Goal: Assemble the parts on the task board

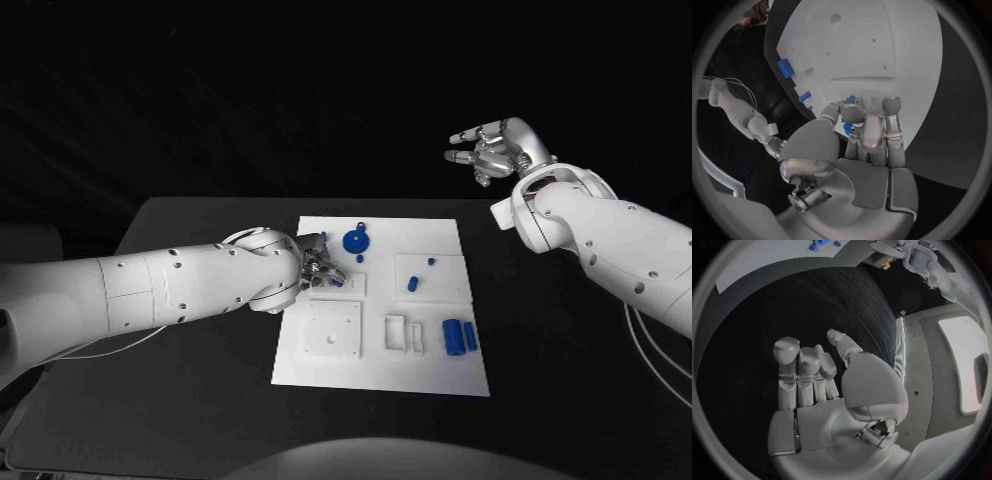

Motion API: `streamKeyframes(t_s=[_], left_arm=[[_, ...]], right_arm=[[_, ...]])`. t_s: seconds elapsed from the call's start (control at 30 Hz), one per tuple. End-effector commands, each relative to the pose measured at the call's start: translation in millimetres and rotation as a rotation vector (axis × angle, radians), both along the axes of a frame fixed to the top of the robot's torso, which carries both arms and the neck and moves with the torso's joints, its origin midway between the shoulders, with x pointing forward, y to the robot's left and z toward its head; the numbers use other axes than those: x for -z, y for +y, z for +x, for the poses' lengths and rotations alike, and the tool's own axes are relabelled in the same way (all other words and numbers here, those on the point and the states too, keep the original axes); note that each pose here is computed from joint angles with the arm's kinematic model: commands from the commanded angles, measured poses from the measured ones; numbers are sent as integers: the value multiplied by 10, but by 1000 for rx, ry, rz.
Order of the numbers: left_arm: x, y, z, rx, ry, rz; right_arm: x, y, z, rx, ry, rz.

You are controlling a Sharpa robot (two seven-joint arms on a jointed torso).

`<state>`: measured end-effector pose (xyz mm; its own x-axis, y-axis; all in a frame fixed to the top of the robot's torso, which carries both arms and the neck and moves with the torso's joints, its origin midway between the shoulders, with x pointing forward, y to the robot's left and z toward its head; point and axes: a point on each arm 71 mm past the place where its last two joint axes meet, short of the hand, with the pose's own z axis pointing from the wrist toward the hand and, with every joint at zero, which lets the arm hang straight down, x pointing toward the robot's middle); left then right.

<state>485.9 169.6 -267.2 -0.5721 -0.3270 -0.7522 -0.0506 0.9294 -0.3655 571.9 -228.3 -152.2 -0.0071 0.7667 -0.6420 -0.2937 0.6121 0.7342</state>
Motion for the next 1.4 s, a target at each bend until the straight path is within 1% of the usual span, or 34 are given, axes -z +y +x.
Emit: streamKeyframes(t_s=[0.03,0.6,0.9,1.17,1.4], left_arm=[[25,-13,-23,18,20,19],[29,6,-16,15,19,27],[36,-3,-3,18,25,35],[58,-57,5,37,54,54],[68,-84,8,52,66,65]], right_arm=[[1,14,0,-12,0,-11],[10,9,5,-11,7,-9],[17,17,9,-11,9,-8],[21,15,13,-10,10,-8],[22,17,13,-10,10,-8]])
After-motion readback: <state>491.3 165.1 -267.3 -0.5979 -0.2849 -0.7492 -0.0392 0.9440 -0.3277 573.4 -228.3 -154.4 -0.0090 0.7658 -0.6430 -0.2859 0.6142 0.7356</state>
